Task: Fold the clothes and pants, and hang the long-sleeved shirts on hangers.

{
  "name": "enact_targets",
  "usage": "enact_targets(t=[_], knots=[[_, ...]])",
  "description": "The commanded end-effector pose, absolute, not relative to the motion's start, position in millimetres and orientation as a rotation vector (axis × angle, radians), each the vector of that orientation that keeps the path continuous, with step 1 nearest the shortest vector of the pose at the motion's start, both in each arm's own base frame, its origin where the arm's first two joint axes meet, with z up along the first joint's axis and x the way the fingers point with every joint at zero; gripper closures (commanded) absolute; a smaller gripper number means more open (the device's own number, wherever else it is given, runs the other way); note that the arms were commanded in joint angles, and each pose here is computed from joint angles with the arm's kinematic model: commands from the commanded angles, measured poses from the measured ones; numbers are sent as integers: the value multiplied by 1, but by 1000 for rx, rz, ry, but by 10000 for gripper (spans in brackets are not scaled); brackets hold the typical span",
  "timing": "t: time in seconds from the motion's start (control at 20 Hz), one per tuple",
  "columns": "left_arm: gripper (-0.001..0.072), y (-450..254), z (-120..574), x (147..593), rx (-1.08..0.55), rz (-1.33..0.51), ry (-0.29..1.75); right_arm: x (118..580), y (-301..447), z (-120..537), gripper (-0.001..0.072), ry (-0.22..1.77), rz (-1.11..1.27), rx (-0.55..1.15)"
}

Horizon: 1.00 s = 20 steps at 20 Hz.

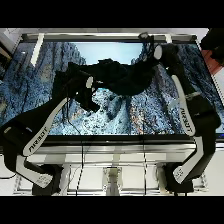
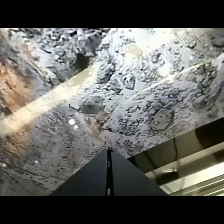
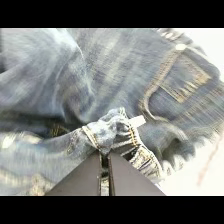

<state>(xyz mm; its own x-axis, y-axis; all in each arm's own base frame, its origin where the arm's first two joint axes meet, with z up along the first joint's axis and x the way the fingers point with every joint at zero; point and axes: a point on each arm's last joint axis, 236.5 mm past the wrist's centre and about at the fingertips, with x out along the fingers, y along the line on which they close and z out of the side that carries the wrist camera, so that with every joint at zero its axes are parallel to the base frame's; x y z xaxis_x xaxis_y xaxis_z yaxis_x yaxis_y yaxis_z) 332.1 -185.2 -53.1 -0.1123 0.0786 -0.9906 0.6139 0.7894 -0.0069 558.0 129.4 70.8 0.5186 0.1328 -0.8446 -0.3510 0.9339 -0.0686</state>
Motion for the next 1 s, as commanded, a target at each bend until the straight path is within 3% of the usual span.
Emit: enact_targets(t=[0.0, 0.35, 0.4, 0.5, 0.55, 0.75, 0.95], knots=[[683, -176, -51, 338, 617, -566, 1617, 516, 94, 123, 691, 1035, 247, -276], [675, -119, 20, 407, 454, -475, 1305, 408, -12, 178, 691, 1102, 21, -100], [633, -113, 34, 413, 445, -498, 1248, 392, -26, 180, 691, 1106, -22, -63], [375, -98, 59, 426, 391, -481, 1152, 359, -51, 172, 691, 1132, -100, -5], [312, -90, 66, 431, 388, -467, 1123, 343, -62, 164, 691, 1153, -133, 19], [292, -100, 68, 435, 447, -606, 1055, 284, -103, 109, 691, 1282, -267, 117], [293, -134, 78, 459, 388, -693, 901, 242, -150, 58, 690, 1359, -425, 199]])
